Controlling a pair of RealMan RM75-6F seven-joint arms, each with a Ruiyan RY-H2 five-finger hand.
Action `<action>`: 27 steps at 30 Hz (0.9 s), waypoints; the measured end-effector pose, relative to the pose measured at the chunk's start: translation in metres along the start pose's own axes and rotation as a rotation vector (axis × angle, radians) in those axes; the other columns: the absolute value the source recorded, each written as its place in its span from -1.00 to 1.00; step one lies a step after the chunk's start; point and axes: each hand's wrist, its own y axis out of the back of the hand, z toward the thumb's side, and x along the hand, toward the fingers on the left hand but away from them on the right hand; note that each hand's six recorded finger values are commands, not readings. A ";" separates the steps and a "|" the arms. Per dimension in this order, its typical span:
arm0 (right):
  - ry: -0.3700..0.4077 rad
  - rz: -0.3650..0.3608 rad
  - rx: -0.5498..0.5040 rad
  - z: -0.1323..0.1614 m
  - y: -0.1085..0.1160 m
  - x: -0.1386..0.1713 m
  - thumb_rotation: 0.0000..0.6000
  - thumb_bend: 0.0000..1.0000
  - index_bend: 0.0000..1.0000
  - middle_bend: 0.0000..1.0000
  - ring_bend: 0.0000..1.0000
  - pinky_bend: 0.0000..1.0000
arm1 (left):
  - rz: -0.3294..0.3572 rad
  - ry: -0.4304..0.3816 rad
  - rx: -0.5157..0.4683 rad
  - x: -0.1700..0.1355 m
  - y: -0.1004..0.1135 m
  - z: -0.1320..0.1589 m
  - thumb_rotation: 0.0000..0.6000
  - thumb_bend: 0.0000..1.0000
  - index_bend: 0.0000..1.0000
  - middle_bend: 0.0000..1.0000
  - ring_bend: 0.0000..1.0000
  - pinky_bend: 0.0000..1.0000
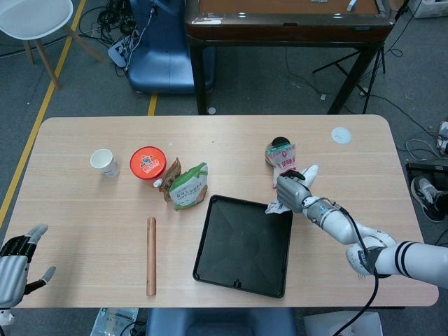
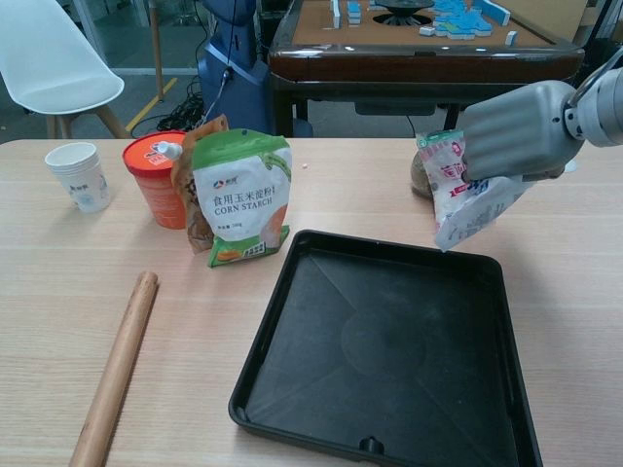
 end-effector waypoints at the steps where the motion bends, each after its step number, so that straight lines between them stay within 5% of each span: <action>1: -0.001 0.008 0.000 0.001 0.001 0.000 1.00 1.00 0.88 0.74 0.53 0.61 | -0.001 -0.001 -0.001 0.000 0.000 0.000 1.00 -0.59 -0.76 -0.69 -0.62 -0.70; 10: 0.049 0.089 -0.001 0.029 -0.002 0.001 1.00 1.00 0.89 0.75 0.54 0.61 | -0.009 0.003 -0.001 -0.001 -0.002 -0.001 1.00 -0.59 -0.76 -0.69 -0.62 -0.70; 22: 0.005 0.057 -0.049 0.020 0.006 0.003 1.00 1.00 0.89 0.76 0.56 0.61 | -0.002 0.008 0.003 0.002 0.000 0.001 1.00 -0.59 -0.76 -0.69 -0.62 -0.70; 27: 0.047 0.079 -0.051 0.037 -0.006 0.007 1.00 1.00 0.90 0.77 0.58 0.61 | -0.005 -0.001 0.002 0.003 0.000 0.004 1.00 -0.59 -0.76 -0.69 -0.62 -0.70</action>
